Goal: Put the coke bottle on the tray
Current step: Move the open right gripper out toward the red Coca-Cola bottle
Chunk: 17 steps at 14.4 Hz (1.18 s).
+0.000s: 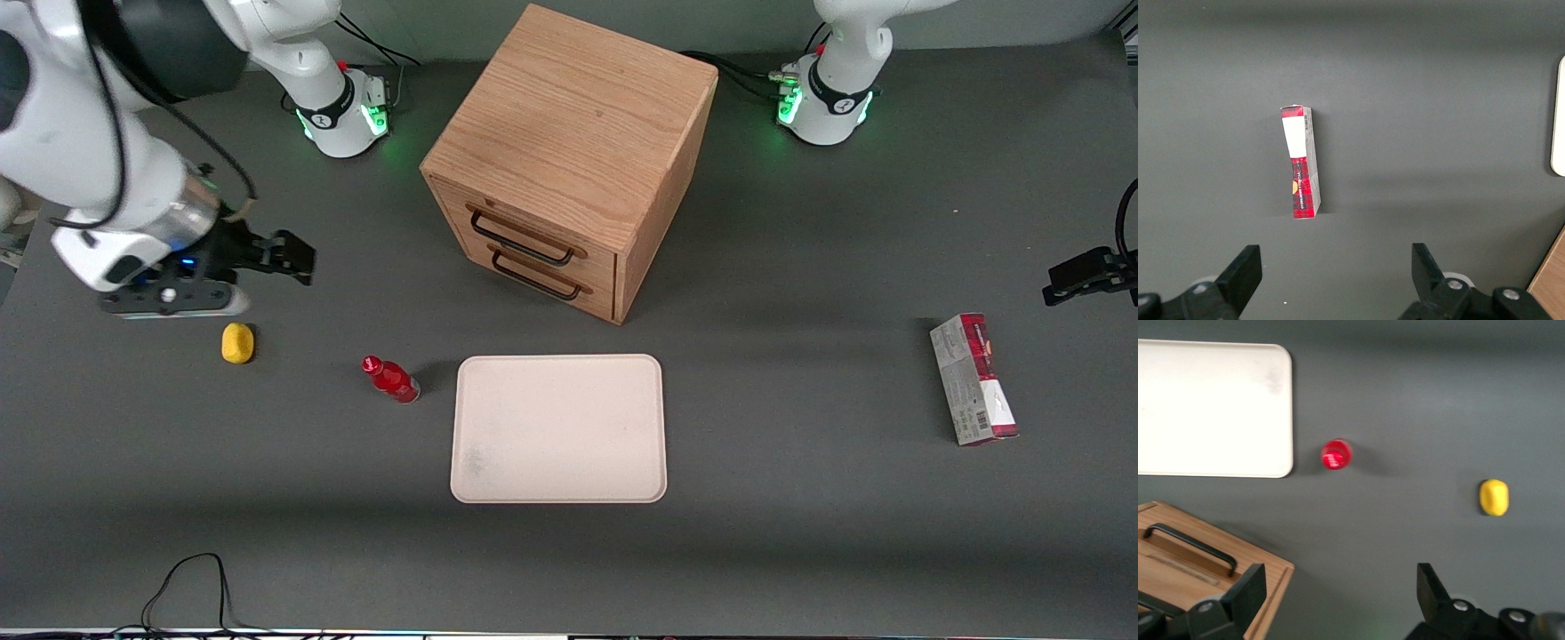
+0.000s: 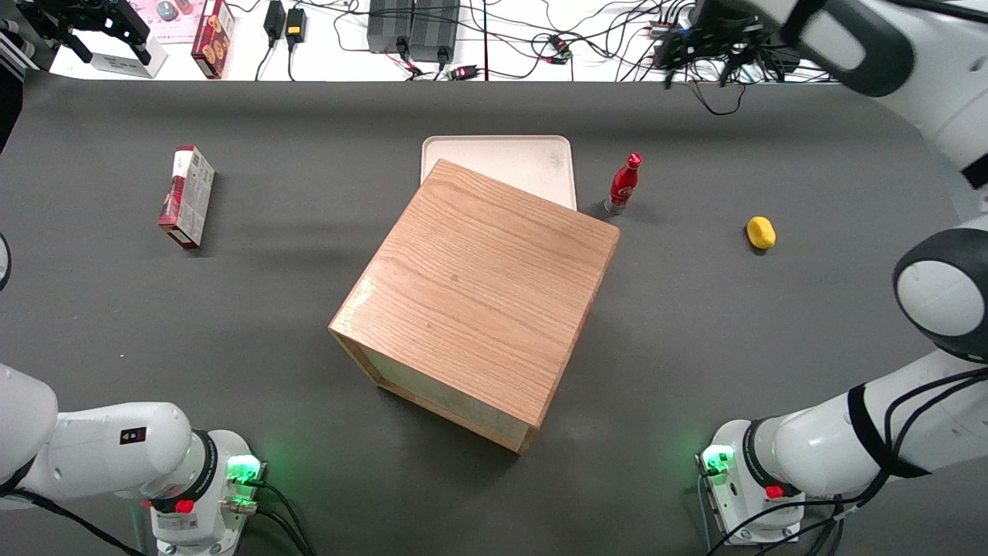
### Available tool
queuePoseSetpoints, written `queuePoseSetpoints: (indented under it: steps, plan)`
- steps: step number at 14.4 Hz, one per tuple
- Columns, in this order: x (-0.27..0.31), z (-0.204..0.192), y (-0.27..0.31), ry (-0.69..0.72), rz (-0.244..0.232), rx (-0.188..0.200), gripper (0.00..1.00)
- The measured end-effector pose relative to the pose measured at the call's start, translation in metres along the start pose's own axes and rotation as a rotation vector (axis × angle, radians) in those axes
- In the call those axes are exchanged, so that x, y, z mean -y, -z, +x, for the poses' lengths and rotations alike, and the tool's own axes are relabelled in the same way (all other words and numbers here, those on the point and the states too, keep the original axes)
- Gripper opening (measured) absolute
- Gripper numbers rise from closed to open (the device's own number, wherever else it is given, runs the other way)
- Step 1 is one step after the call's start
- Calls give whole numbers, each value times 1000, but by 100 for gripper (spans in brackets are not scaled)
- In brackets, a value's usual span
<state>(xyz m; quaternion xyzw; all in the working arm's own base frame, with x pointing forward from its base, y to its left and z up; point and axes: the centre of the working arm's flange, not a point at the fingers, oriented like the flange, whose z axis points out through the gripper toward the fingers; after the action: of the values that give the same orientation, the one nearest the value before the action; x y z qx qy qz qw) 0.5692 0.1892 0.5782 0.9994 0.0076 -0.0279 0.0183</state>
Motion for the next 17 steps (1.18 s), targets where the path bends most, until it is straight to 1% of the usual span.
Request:
queuePoseSetpoints:
  steps: [2, 4, 8, 12, 14, 17]
  plan:
    - [16, 4, -10, 18, -4, 13, 100]
    - [18, 10, -18, 18, -7, 24, 100]
    - [15, 20, -31, 21, -9, 30, 100]
    - [2, 27, -35, 2, 29, 47, 100]
    - [-4, 32, -40, 1, 32, 52, 100]
    - [-2, 42, -42, 1, 35, 46, 100]
